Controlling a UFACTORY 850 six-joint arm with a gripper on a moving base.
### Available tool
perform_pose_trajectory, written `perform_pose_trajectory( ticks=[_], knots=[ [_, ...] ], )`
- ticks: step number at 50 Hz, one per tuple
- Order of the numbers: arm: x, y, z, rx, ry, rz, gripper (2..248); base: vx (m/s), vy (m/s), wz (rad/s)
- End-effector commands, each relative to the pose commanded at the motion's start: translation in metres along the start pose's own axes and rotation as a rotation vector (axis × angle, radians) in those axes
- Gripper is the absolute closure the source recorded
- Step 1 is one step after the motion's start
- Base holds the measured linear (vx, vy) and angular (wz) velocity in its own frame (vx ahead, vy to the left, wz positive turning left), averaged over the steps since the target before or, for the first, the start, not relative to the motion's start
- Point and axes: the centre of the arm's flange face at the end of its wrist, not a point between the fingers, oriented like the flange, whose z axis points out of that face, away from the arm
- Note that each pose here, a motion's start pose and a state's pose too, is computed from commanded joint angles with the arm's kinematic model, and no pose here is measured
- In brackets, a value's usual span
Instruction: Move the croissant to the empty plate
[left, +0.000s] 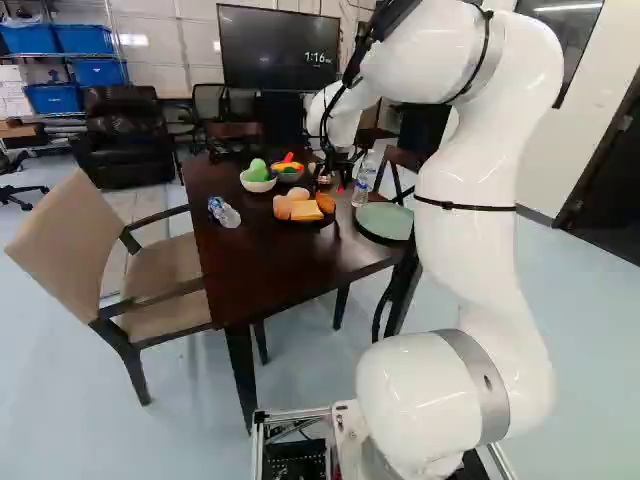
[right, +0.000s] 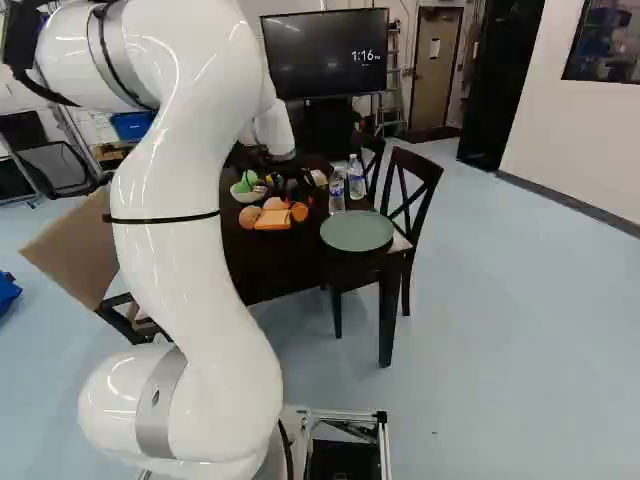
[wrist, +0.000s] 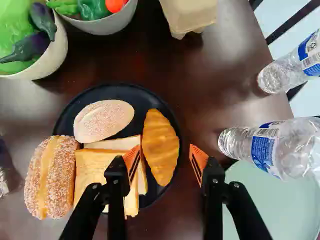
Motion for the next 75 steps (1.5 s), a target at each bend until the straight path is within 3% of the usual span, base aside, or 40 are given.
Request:
perform_pose_trajectory(
  ticks=[31,75],
  knots=[
    [-0.002,0.000,0.015,0.001,-0.021,-0.001,96,0.000,0.000,0.000],
    [-0.002,-0.001,0.018,0.001,-0.025,-0.001,96,0.000,0.000,0.000]
  ],
)
